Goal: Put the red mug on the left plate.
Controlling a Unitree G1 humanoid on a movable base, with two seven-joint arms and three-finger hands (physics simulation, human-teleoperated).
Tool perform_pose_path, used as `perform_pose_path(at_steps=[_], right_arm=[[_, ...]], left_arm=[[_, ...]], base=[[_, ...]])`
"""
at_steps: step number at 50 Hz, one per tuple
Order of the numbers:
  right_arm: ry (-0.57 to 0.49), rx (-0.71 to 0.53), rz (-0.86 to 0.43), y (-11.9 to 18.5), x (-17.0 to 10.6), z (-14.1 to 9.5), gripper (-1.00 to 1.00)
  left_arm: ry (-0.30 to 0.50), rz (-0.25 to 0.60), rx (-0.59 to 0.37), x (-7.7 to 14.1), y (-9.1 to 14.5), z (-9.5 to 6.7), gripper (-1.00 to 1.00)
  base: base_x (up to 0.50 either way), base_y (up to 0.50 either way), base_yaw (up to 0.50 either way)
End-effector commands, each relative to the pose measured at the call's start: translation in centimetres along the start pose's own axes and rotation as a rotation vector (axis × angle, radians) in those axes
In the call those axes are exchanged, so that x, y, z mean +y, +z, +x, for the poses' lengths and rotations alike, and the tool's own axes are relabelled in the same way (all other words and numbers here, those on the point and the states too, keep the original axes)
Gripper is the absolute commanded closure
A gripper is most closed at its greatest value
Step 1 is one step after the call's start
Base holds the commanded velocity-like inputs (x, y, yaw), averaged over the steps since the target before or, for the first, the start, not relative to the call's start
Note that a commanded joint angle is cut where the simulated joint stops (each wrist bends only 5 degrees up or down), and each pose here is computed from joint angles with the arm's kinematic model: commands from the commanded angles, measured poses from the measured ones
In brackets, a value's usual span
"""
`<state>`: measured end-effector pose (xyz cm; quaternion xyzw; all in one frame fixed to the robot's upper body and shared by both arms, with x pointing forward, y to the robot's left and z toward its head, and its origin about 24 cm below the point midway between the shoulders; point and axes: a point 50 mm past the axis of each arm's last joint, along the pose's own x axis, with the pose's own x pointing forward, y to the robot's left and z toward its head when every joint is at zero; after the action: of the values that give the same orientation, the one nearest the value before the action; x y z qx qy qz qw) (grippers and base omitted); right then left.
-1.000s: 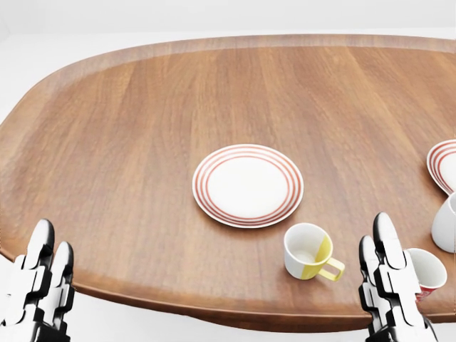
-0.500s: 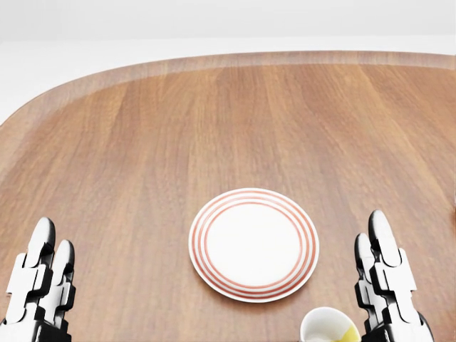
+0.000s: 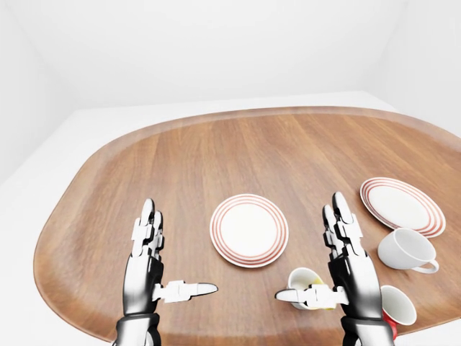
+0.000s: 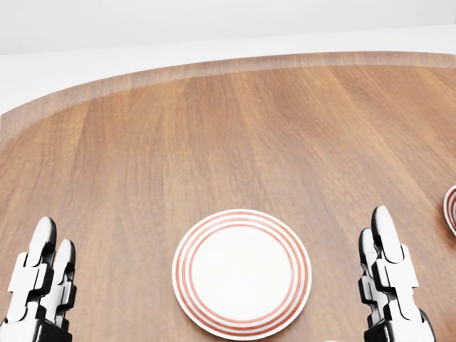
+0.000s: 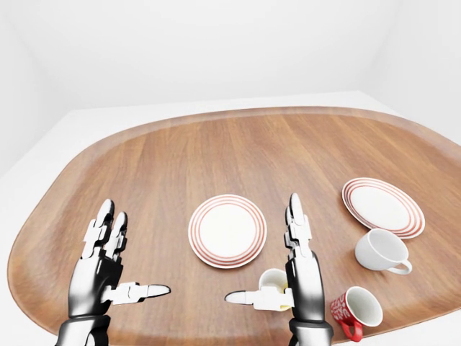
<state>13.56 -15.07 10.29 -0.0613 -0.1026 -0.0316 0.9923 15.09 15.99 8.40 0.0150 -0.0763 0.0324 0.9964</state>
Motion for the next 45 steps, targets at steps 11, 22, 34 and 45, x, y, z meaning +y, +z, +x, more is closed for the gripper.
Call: perform_pose_path(at_steps=[11,22,34,45], right_arm=[[-0.002,-0.002,-0.009,-0.03,-0.03,0.07,-1.0],[0.02,0.022,0.015,-0.41,0.12,-0.14,-1.0],[0.007,0.01,0.003,-0.3,0.07,0.05,-1.0],[0.02,0.022,0.019,-0.47,0.12,-0.06,-1.0]], left_arm=[[-0.003,0.002,0.003,-0.04,-0.1,0.03,-1.0],[-0.001,0.002,0.001,-0.04,-0.07,0.05,-1.0],[0.001,0.0,0.004,-0.01,-0.09,-0.02,-1.0],[-0.001,0.002,-0.001,-0.07,-0.04,0.07,-1.0]], base=[[0.52,0.16,0.0],[0.52,0.11,0.0],[0.31,0.17,0.0],[0.39,0.07,0.0]])
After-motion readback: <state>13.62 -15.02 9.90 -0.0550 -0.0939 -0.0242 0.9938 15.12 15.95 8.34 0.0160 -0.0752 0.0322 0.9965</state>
